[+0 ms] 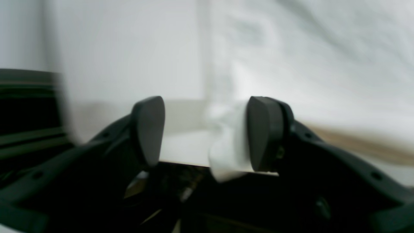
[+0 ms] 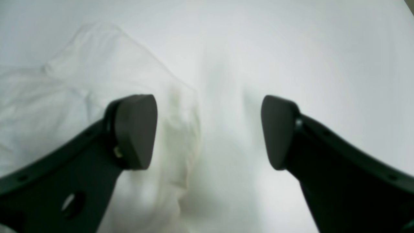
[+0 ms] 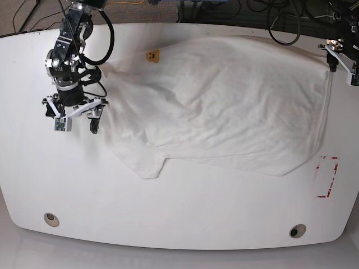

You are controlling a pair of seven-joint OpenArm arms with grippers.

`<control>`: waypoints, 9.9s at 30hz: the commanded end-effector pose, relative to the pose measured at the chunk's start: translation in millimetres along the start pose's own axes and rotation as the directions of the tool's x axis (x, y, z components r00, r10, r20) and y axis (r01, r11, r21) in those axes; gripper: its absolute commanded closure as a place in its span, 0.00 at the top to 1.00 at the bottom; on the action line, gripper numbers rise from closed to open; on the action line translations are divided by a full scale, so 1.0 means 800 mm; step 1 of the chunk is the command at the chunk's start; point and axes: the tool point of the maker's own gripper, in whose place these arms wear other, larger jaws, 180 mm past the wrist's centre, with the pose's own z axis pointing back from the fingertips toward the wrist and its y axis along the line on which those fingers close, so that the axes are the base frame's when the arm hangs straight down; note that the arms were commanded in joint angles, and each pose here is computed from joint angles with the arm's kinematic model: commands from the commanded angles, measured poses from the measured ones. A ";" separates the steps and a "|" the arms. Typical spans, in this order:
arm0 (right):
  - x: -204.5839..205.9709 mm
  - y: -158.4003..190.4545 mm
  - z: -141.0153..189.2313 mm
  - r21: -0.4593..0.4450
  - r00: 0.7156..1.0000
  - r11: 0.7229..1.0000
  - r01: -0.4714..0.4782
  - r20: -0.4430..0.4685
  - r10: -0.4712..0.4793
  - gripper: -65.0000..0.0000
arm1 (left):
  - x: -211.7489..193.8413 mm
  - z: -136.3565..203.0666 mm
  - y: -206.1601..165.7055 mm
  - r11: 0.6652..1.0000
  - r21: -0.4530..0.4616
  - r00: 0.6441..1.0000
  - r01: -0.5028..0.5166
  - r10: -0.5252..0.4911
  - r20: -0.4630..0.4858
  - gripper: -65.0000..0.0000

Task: Layout the t-shirt on the table in an organized manner, then fold the t-shirt properly
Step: 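Release the shirt with both grippers and raise them, then move both grippers to the shirt's hem corners and grasp them, then lift the hem with both grippers and flip the shirt, laying it flat, then drag the shirt edge with both grippers to stretch it taut, then release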

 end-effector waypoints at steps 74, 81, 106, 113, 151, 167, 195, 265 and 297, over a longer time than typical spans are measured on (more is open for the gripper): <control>-0.080 0.066 -0.079 0.117 0.972 0.983 0.143 -0.204 -0.117 0.00 | 0.233 -0.246 -0.050 0.887 -0.351 0.903 -0.299 0.382 0.197 0.59; -0.080 0.066 -0.079 0.117 0.972 0.983 0.143 -0.203 -0.117 0.00 | 0.222 -0.250 -0.045 0.885 -0.346 0.903 -0.311 0.389 0.182 0.59; -0.065 0.065 -0.075 0.118 0.979 0.984 0.130 -0.172 -0.109 0.00 | 0.225 -0.250 -0.153 0.843 -0.496 0.946 -0.208 0.302 0.116 0.21; -0.050 0.065 -0.071 0.120 0.985 0.986 0.116 -0.140 -0.099 0.00 | 0.226 -0.250 -0.153 0.843 -0.496 0.946 -0.207 0.302 0.117 0.00; 0.083 0.067 0.000 0.164 0.979 0.967 -0.193 0.097 0.178 0.00 | 0.262 -0.112 0.018 0.995 -0.037 0.966 -0.091 0.097 0.241 0.00; 0.296 0.049 0.007 0.040 0.860 0.909 -0.416 0.342 0.379 0.00 | 0.440 0.027 0.042 0.992 0.084 0.845 -0.097 0.038 0.533 0.00; 0.518 0.046 0.123 -0.317 0.537 0.714 -0.625 0.489 0.687 0.00 | 0.531 0.195 0.117 0.949 0.236 0.729 -0.209 -0.010 0.684 0.00; -0.122 0.022 0.082 0.316 0.928 0.913 -0.257 -0.184 0.325 0.00 | 0.032 -0.075 -0.083 0.991 -0.087 0.992 0.098 -0.105 -0.069 0.00; -0.109 -0.001 0.125 0.264 0.911 0.911 -0.318 -0.180 0.370 0.71 | 0.070 -0.062 -0.065 0.992 -0.031 0.993 0.120 -0.120 0.006 0.60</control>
